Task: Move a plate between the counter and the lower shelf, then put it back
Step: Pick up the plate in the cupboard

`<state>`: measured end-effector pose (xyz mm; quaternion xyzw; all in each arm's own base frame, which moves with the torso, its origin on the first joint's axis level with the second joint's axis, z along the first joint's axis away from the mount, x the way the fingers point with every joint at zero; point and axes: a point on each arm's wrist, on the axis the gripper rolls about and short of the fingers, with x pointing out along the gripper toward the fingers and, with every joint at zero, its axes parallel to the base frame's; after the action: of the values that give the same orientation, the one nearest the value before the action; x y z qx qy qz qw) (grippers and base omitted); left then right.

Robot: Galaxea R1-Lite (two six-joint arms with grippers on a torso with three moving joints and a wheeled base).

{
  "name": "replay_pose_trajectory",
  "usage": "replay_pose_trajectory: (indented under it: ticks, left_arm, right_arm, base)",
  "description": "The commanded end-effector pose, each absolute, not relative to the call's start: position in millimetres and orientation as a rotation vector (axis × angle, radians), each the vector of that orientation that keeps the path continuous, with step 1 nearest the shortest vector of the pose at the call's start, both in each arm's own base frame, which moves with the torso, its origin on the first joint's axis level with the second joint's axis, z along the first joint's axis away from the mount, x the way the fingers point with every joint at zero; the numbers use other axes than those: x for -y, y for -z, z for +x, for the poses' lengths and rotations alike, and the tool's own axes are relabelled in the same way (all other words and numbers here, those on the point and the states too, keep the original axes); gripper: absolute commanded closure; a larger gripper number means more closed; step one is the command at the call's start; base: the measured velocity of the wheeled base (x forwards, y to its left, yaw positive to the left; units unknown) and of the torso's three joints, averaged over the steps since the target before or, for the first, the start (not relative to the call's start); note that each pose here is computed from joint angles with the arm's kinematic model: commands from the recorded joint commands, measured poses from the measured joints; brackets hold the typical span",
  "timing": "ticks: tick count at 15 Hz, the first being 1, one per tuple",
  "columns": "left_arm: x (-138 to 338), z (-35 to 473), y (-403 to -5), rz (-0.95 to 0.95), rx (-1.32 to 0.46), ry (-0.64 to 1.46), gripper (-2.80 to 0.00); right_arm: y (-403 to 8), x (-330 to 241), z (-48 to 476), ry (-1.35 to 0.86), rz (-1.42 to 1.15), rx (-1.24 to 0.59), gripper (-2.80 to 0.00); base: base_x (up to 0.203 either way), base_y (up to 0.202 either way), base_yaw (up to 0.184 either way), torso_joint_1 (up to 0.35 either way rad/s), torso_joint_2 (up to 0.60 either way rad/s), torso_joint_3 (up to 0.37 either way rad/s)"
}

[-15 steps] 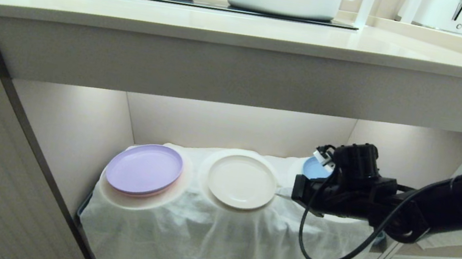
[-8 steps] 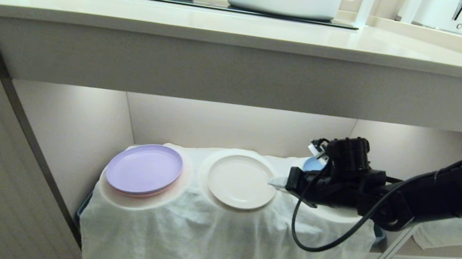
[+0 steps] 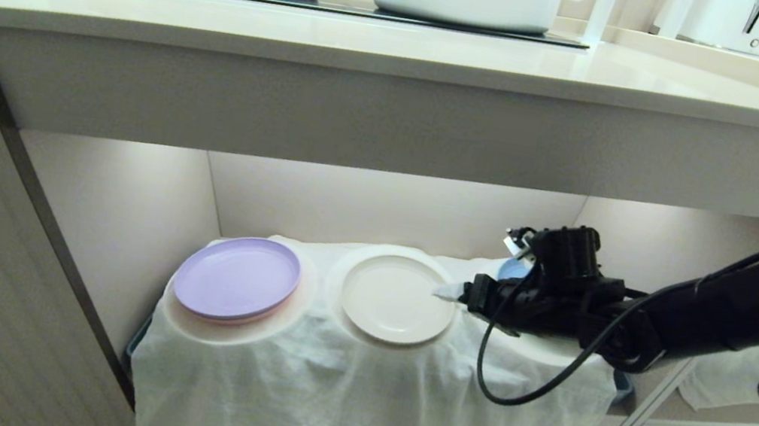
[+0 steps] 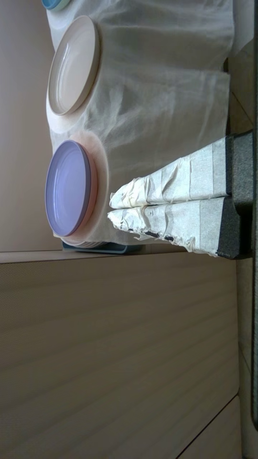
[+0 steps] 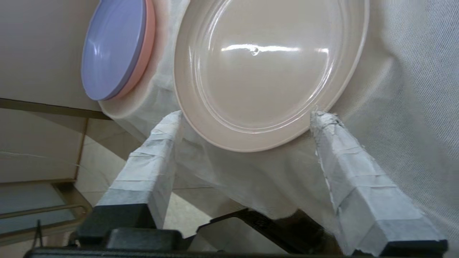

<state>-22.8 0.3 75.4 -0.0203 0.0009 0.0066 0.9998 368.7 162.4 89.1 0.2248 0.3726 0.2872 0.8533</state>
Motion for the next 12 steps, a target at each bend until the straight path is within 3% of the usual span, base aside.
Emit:
replay_pose_trajectory:
  ticks: [1,12]
  left_arm:
    - [-0.3,-22.7,-75.4,-0.041,-0.003,-0.014,0.0]
    - [-0.3,-22.7,-75.4,-0.041,-0.003,-0.014,0.0]
  right_arm:
    - [-86.0,-164.8,371.5,-0.616,0.448,-0.787,-2.8]
    - [-68.5,-177.2,387.0,-0.577,0.312,-0.754,-2.8]
  base:
    - [0.0,0.0,0.0,0.0,0.0,0.0]
    - [0.0,0.0,0.0,0.0,0.0,0.0]
